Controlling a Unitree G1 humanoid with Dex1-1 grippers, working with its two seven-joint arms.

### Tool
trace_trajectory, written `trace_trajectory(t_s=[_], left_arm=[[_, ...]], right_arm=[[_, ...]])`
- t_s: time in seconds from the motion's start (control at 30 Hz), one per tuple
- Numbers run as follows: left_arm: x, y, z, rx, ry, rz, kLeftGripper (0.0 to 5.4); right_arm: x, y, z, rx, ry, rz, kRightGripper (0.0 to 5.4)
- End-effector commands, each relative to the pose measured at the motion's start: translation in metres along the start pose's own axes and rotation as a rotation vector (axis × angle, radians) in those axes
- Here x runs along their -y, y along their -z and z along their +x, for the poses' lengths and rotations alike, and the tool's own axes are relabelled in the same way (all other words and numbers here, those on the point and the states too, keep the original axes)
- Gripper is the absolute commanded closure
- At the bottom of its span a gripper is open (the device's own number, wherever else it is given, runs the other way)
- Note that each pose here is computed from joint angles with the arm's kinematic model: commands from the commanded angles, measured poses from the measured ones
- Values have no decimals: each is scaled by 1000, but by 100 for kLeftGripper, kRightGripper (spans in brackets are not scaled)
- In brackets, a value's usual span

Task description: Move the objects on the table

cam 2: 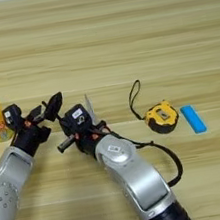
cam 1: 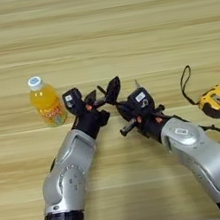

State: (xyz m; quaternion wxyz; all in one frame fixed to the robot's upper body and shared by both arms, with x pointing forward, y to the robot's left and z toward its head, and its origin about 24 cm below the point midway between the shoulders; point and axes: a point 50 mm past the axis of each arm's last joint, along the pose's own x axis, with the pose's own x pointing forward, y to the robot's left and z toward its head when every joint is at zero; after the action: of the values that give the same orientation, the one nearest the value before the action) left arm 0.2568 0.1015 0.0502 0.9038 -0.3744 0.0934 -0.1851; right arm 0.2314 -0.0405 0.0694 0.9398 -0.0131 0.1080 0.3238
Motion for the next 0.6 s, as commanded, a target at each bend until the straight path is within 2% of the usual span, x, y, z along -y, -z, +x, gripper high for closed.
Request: trace_trajectory(t_s=[0.03,0.37,0.6], left_arm=[[14,5,5,9,40,-106,0],[11,6,6,-8,27,-123,0],[8,6,7,-13,8,-129,0]], right_arm=[[-2,-5,-3,8,-5,-2,510],[-5,-16,-8,44,-16,-6,510],[-6,-18,-9,48,-21,-7,510]])
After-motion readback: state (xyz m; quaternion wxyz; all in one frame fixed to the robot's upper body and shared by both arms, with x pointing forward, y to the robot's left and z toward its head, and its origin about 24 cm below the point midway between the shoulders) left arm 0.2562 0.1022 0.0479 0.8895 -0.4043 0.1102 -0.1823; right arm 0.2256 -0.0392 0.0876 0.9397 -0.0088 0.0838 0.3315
